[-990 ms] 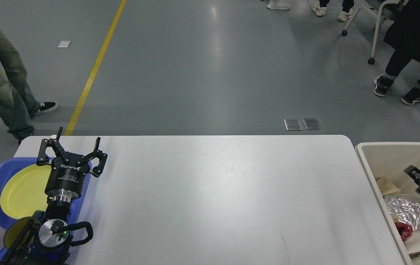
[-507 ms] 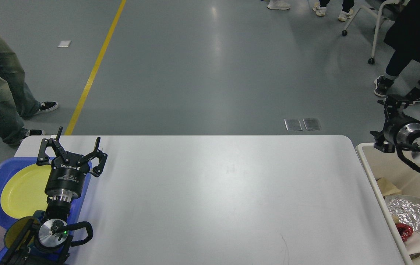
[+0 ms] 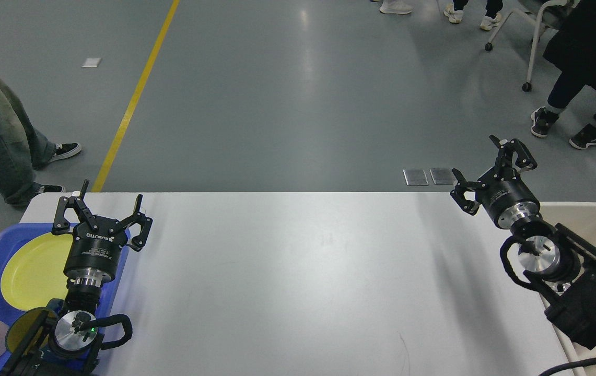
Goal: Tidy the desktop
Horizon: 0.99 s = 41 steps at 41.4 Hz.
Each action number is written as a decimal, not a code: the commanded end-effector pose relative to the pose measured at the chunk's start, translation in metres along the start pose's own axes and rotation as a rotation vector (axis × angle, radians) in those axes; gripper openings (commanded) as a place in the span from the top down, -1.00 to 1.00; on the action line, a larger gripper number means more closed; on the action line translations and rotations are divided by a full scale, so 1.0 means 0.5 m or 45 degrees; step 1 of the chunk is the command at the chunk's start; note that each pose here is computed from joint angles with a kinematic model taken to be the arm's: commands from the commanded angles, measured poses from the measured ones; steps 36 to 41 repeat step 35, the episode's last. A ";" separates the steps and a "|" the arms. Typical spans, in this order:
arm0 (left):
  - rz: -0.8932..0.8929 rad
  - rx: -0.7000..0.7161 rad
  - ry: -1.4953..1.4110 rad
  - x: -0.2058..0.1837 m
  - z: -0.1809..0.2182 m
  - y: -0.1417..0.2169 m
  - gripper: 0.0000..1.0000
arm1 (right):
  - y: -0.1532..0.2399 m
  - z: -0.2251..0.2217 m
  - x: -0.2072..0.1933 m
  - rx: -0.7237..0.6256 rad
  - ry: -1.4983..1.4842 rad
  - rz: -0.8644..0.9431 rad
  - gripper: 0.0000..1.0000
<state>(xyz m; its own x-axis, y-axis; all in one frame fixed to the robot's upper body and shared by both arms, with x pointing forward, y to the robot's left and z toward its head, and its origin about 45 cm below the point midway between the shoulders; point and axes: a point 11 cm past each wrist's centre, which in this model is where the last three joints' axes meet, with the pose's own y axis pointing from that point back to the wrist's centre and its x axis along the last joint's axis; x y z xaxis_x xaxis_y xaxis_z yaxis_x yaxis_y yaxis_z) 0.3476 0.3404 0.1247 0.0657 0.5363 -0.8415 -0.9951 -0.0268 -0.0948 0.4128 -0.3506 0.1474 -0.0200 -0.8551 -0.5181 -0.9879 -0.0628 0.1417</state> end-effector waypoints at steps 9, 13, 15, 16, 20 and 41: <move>0.000 0.000 0.000 0.000 0.000 0.000 -0.94 | 0.054 0.081 0.007 0.105 -0.096 0.031 -1.00; 0.000 0.000 0.000 0.000 0.000 0.000 -0.94 | 0.055 0.087 0.004 0.108 -0.111 0.032 -1.00; 0.000 0.000 0.000 0.000 0.000 0.000 -0.94 | 0.056 0.088 0.005 0.106 -0.109 0.035 -1.00; 0.000 0.000 0.000 0.000 0.000 0.000 -0.94 | 0.056 0.089 0.005 0.104 -0.108 0.034 -1.00; 0.000 0.000 0.000 0.000 0.000 0.000 -0.94 | 0.060 0.097 0.010 0.096 -0.110 0.047 -1.00; 0.000 0.000 0.000 0.000 0.000 0.000 -0.94 | 0.064 0.105 0.005 0.096 -0.135 0.042 -1.00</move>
